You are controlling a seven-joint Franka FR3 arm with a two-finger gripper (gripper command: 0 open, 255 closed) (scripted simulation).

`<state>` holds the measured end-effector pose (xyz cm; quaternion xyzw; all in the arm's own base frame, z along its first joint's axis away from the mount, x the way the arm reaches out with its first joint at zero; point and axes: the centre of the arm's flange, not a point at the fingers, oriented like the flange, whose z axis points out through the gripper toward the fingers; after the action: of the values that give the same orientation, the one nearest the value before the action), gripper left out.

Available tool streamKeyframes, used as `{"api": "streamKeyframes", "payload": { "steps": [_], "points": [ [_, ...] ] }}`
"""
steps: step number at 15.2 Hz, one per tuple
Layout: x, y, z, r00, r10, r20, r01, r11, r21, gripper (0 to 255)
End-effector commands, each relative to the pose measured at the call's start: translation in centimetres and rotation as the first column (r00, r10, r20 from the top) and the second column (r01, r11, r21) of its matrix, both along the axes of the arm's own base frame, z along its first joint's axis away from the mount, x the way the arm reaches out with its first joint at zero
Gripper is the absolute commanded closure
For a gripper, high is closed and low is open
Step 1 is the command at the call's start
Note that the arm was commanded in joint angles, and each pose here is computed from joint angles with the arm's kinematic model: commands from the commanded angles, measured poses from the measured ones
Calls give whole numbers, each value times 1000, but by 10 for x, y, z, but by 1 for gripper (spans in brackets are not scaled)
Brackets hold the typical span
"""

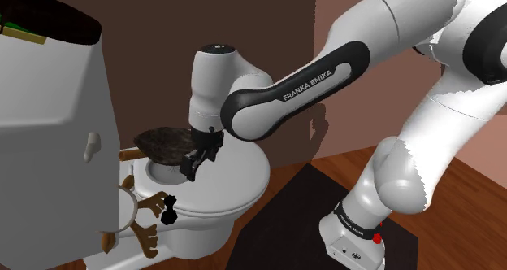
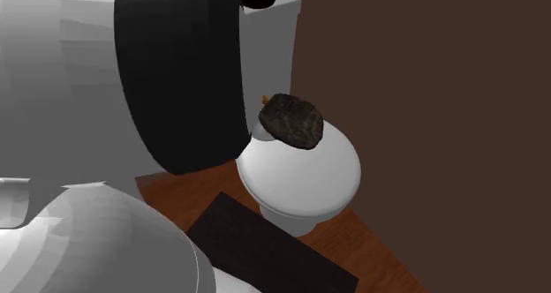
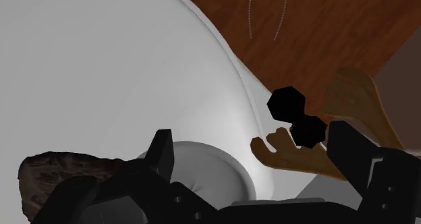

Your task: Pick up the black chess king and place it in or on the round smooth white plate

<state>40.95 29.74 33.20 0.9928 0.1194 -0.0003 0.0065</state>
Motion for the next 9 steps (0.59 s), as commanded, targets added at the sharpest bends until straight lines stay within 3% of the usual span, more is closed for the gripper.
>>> {"api": "streamKeyframes", "payload": {
  "steps": [1, 6, 9],
  "points": [
    [5, 20, -18, 1000, 13, -1, -13, 1000, 11, 0],
    [14, 69, -57, 999, 47, -5, -47, 998, 34, 0],
    [14, 72, -71, 999, 50, -5, -49, 998, 36, 0]
  ]
}}
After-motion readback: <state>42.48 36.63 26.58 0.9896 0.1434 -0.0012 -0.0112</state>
